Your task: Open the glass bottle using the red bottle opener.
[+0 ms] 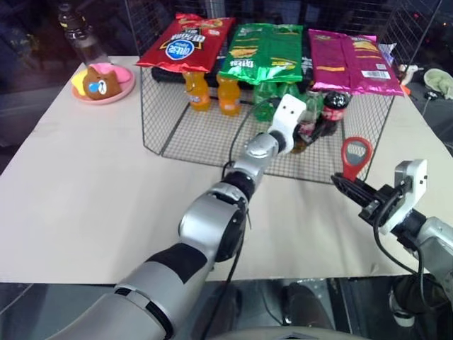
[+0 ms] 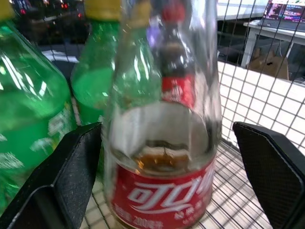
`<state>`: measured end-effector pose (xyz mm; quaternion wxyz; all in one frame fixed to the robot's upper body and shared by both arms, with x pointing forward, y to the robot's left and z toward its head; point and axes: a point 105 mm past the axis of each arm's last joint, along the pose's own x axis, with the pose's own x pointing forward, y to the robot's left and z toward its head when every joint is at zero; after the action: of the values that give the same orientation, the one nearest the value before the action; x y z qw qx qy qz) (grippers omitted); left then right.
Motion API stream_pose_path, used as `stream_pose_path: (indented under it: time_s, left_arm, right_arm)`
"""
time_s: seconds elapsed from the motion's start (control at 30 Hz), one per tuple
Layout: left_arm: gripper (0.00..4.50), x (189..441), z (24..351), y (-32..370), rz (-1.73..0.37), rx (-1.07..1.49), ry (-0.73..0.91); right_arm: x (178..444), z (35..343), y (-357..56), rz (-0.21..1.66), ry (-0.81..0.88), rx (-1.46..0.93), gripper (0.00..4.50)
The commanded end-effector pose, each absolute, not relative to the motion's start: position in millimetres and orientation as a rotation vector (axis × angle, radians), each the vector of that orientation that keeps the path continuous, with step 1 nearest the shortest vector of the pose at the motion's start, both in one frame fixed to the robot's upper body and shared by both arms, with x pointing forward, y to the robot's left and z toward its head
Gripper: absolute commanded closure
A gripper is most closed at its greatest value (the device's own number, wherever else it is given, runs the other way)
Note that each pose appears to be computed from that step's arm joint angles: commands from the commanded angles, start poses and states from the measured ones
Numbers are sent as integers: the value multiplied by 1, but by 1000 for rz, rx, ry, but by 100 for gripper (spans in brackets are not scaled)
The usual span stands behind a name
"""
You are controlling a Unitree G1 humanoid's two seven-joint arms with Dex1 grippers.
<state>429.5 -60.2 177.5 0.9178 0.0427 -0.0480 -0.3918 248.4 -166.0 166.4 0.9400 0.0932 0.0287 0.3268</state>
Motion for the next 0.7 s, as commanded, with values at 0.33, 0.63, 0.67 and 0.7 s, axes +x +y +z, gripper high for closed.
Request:
stream_pose_path:
  time_s: [0.33, 0.63, 0.67, 0.7]
  left_arm:
    - [191, 434, 183, -58, -768, 119, -105]
    - [191, 429, 195, -54, -884, 137, -159]
    - [191, 429, 195, -52, -899, 146, -164]
    - [191, 428, 195, -50, -914, 143, -166]
  right_arm:
    - [246, 180, -162, 670, -6, 171, 450]
    - [248, 178, -161, 677, -3, 174, 450]
    - [248, 178, -161, 679, -3, 176, 450]
    - [249, 178, -161, 681, -1, 177, 450]
